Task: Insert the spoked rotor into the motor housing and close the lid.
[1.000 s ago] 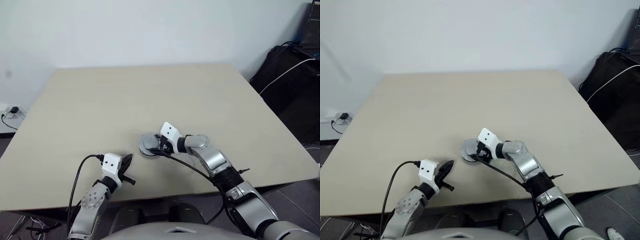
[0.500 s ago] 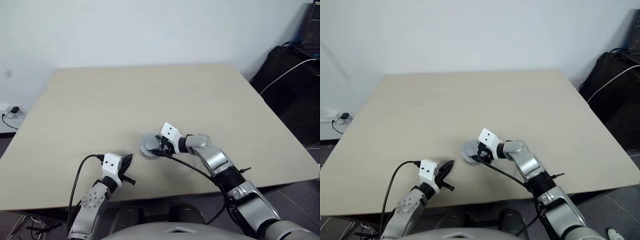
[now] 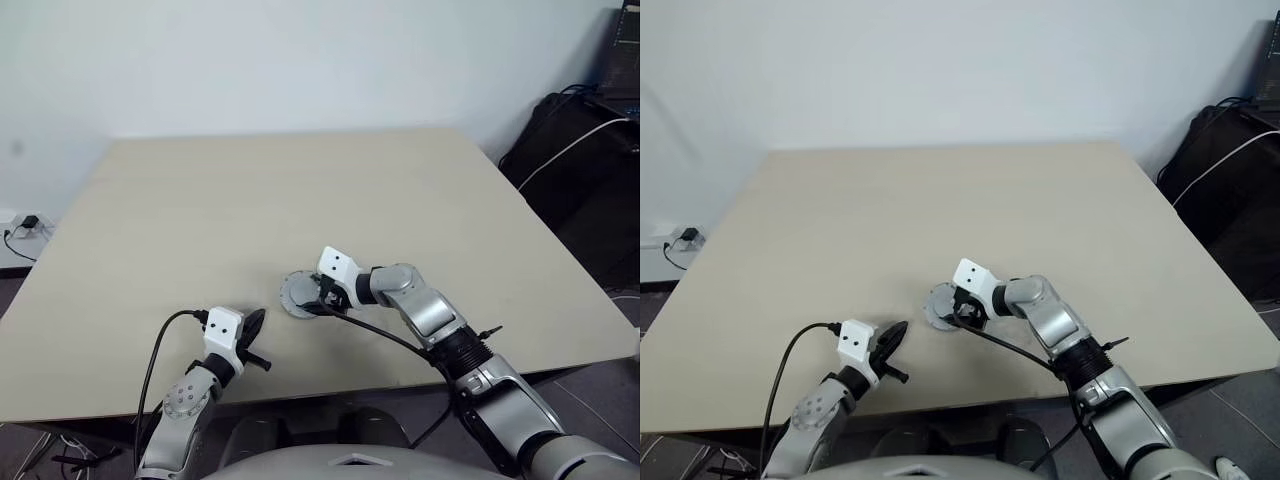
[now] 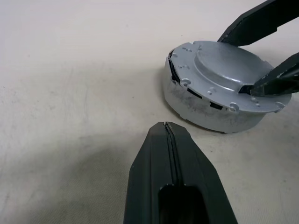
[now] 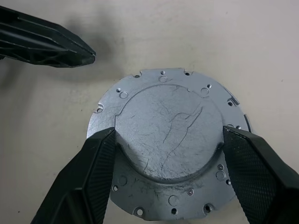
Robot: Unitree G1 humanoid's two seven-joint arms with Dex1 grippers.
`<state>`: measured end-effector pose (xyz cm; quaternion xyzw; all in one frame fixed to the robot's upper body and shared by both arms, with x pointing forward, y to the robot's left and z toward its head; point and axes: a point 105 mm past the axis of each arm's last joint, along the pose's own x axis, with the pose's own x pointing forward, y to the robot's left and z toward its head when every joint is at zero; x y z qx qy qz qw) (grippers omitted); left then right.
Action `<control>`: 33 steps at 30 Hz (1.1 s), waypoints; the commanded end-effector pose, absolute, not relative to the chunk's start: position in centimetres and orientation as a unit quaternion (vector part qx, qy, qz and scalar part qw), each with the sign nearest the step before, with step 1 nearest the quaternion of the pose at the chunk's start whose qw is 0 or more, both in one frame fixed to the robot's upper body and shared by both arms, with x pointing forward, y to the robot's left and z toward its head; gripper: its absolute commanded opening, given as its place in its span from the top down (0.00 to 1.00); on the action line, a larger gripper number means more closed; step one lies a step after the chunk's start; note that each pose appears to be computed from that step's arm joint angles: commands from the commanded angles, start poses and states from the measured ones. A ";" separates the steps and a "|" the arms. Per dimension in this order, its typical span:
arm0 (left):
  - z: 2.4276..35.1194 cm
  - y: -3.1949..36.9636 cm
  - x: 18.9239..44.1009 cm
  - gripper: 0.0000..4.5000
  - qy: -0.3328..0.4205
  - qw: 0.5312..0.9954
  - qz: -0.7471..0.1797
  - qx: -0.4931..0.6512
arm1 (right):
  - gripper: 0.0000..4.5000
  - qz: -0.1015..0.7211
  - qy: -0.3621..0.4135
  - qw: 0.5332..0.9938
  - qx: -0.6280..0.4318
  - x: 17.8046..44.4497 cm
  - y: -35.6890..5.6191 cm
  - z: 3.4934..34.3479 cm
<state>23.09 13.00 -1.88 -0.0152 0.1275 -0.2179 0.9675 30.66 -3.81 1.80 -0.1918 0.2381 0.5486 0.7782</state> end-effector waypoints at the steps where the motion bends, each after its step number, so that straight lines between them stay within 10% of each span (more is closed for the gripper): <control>1: -0.4 12.7 23.6 1.00 0.099 0.970 -0.221 -0.010 | 0.30 0.546 0.247 0.777 -0.192 30.6 -3.6 1.6; 33: -0.5 12.7 23.5 1.00 0.104 0.970 -0.220 -0.013 | 0.30 0.520 0.221 0.797 -0.213 32.1 -3.8 1.6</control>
